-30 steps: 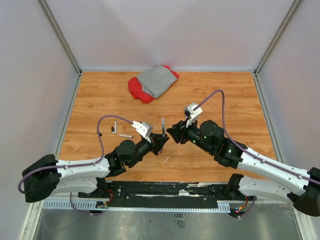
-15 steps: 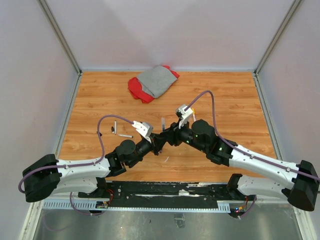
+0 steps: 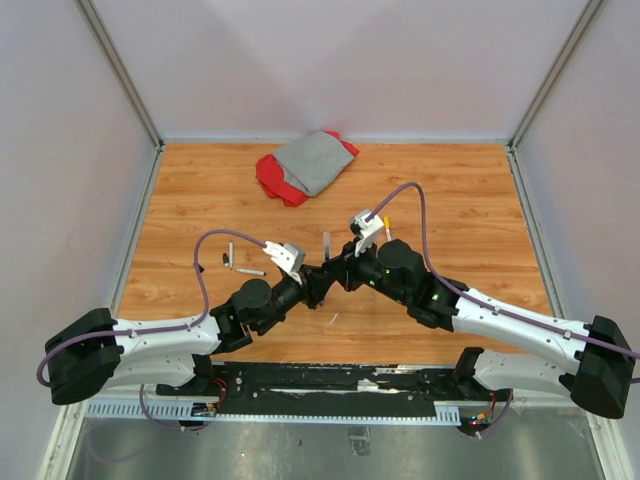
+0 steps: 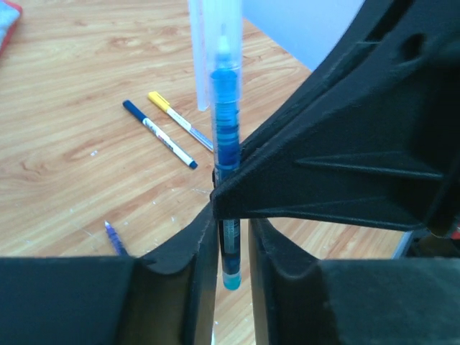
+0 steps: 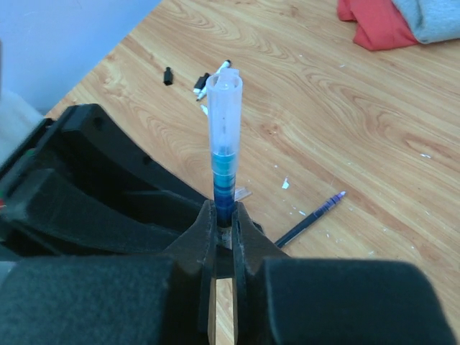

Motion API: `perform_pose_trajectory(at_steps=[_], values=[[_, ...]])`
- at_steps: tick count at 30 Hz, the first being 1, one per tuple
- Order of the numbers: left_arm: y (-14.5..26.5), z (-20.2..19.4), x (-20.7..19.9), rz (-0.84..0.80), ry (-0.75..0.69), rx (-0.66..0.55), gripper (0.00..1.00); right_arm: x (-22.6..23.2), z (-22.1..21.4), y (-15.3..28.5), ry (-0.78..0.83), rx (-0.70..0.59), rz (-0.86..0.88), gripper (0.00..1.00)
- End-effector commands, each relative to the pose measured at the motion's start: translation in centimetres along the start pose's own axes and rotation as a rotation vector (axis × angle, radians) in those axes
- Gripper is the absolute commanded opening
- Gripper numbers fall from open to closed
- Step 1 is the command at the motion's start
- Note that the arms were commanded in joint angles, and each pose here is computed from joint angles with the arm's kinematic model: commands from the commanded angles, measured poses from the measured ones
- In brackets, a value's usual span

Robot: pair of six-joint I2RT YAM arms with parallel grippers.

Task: Insert the pens into the pen caps
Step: Place the pen at the center of the board.

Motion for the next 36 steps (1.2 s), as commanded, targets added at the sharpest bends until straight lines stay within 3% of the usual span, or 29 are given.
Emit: perform_pose_trajectory(at_steps=[1,7,14,22,26,36], values=[[-0.4,2.4,-1.1,-0.027,0.025,-0.082,0.33,-2.1,-0.2,0.4,0.006,0.016,-0.129,0.01],[-0.4,2.4,-0.7,-0.002,0.026,-0.089,0.49,-3.6,0.4,1.3,0.037,-0.003,-0.217,0.01],[-1.2,2.4,2.0,0.182,0.046,-0.092,0.63,-7.5,-0.6,1.4,0.069,0.205,-0.425,0.0],[-2.5,1.6,6.3,0.361,0.105,-0.022,0.68,-11.7,-3.4,0.1,-0.009,0.576,-0.508,0.0],[-2.1,2.1,6.9,0.4,0.099,-0.047,0.73,-13.6,-4.4,-1.6,-0.113,0.66,-0.525,0.02],[-1.0,3.4,7.4,0.437,0.093,-0.111,0.74,-16.5,-6.4,-7.0,-0.255,0.833,-0.541,0.05]])
Point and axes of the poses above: each gripper's point midway between its finger pads, its own y axis back along the fingers, its own x axis along the line the jaws close on, z = x × y, the point moved 3 cm from there along y, back along the fingers, and after that the axes turned 8 degrees about y, right-handed, at the moved point
